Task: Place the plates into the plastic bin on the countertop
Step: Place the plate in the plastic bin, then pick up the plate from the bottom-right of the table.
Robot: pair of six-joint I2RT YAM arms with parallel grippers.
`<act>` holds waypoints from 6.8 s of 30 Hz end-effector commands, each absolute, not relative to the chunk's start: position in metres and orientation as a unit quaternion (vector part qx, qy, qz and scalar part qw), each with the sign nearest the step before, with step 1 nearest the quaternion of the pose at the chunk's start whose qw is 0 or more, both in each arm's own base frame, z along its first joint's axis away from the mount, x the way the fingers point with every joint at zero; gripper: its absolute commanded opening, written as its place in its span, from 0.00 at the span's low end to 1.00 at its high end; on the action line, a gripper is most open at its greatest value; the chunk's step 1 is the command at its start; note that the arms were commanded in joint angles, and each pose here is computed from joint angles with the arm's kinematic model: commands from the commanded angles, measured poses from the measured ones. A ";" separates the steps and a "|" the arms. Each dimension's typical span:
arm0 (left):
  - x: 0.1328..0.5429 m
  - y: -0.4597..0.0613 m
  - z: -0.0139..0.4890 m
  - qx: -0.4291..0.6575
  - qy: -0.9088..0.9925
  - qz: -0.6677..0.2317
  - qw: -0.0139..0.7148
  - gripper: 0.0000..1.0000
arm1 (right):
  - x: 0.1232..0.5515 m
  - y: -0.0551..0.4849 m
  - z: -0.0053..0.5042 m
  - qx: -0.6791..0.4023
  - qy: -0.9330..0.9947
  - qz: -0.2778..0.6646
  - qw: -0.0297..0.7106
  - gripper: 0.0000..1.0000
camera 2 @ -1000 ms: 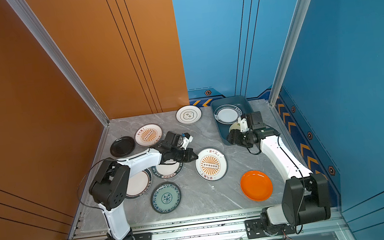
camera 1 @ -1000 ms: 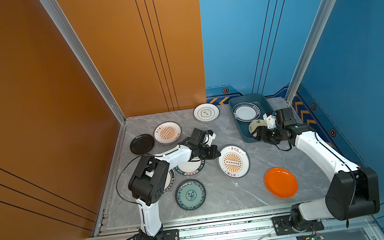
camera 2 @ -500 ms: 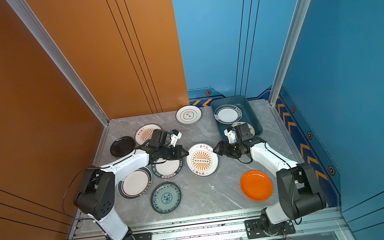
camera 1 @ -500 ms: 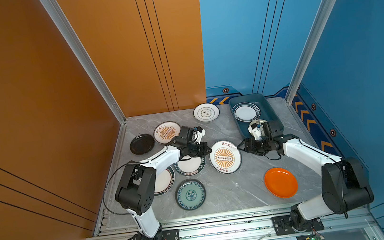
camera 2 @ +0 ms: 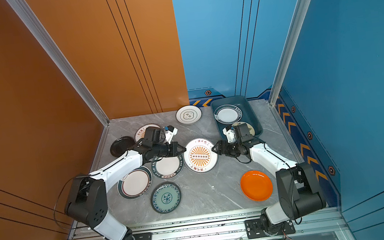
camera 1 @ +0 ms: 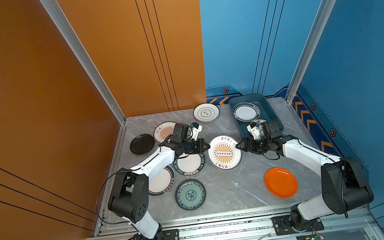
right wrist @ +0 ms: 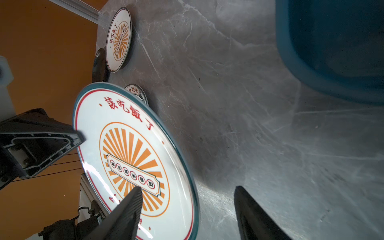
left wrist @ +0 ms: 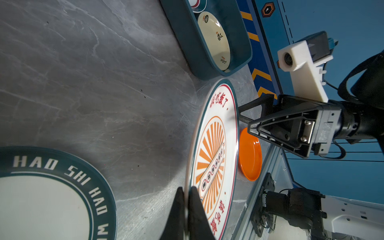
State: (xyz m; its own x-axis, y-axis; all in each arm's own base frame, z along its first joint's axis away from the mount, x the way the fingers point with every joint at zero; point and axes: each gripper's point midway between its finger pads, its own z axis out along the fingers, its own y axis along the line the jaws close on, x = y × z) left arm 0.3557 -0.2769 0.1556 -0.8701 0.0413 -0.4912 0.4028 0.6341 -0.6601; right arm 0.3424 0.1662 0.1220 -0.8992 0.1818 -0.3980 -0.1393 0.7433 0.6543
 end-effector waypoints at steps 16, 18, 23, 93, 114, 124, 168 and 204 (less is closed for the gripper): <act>0.354 -0.281 0.189 0.130 0.852 -0.451 0.234 0.00 | 0.343 0.204 0.116 -0.022 0.848 0.490 0.202 0.43; 0.354 -0.281 0.189 0.130 0.852 -0.451 0.234 0.00 | 0.343 0.206 0.114 -0.018 0.844 0.497 0.199 0.35; 0.354 -0.280 0.186 0.128 0.855 -0.447 0.231 0.00 | 0.346 0.210 0.118 -0.015 0.833 0.517 0.198 0.18; 0.331 -0.249 0.192 0.147 0.877 -0.363 0.279 0.98 | 0.618 -0.008 0.080 0.317 0.875 0.212 0.299 0.16; 0.330 -0.253 0.191 0.152 0.876 -0.367 0.272 0.98 | 0.607 0.003 0.073 0.256 0.920 0.098 0.281 0.41; 0.323 -0.260 0.189 0.172 0.879 -0.353 0.269 0.98 | 0.601 -0.010 0.094 0.233 0.927 0.024 0.294 0.49; 0.216 -0.536 0.079 0.312 0.817 -0.480 0.069 0.78 | 0.393 -0.054 0.238 0.261 0.871 0.089 0.406 0.48; 0.205 -0.550 0.018 0.319 0.849 -0.420 0.018 0.26 | 0.388 -0.048 0.240 0.253 0.869 0.103 0.412 0.47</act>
State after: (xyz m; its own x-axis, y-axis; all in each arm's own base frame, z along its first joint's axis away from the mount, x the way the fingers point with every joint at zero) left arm 0.2074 -0.5541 0.0366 -0.7985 0.5033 -0.3302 0.5573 0.4107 -0.7217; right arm 0.3921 -0.0491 0.2359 -0.5367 0.5363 -0.6514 0.3729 0.8433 0.3871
